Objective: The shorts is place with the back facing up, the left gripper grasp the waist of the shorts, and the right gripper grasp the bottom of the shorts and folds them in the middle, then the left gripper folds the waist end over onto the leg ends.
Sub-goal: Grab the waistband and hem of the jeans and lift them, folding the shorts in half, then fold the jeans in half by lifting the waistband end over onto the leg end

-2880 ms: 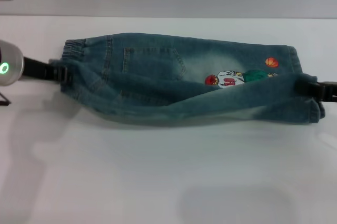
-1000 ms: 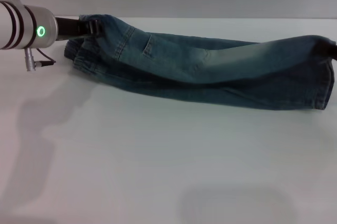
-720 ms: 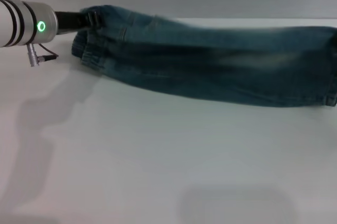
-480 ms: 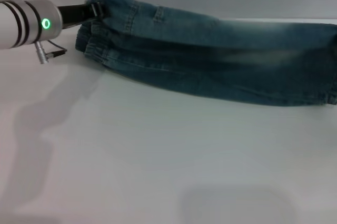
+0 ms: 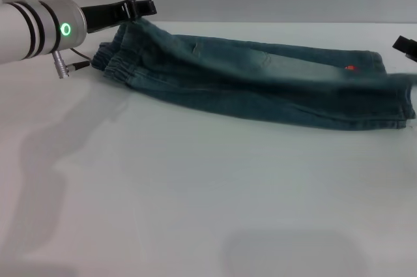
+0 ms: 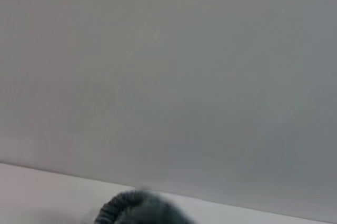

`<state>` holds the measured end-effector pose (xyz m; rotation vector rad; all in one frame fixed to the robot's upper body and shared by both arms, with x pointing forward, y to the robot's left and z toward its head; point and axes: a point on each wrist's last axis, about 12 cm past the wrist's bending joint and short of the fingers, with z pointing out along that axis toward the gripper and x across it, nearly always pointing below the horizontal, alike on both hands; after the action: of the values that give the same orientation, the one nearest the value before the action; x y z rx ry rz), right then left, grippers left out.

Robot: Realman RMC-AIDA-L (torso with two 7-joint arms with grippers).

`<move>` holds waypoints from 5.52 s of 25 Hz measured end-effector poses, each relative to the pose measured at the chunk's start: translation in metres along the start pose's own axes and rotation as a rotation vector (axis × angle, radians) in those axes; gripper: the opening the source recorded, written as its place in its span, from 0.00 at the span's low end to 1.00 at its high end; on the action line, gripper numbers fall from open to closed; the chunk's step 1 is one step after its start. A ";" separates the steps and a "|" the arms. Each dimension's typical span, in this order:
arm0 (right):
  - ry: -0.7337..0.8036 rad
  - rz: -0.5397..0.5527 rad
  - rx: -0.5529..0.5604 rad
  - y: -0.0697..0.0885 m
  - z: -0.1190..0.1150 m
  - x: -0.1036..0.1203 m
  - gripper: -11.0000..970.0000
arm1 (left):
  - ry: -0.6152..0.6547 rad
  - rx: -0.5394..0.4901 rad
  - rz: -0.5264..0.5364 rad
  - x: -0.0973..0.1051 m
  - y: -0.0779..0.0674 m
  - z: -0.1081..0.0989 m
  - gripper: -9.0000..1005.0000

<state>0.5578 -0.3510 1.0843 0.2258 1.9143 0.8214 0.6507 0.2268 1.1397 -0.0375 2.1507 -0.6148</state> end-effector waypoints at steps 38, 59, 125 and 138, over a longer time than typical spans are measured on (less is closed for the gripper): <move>0.162 -0.184 -0.258 0.030 0.009 0.045 0.22 | 0.121 -0.231 0.181 0.011 0.044 0.007 0.85; 0.171 -0.161 -0.320 0.037 0.006 0.048 0.22 | 0.158 -0.266 0.211 0.023 0.048 0.017 0.86; 0.159 -0.094 -0.352 0.040 0.004 0.043 0.20 | 0.107 -0.199 0.296 0.028 0.020 0.022 0.17; 0.172 -0.085 -0.339 0.040 0.009 0.044 0.18 | 0.035 -0.134 0.311 0.013 -0.001 0.001 0.12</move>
<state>0.5366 -0.2959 1.0755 -0.1361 1.8914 1.1200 0.6429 0.2223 1.1304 0.2321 2.1699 -0.2927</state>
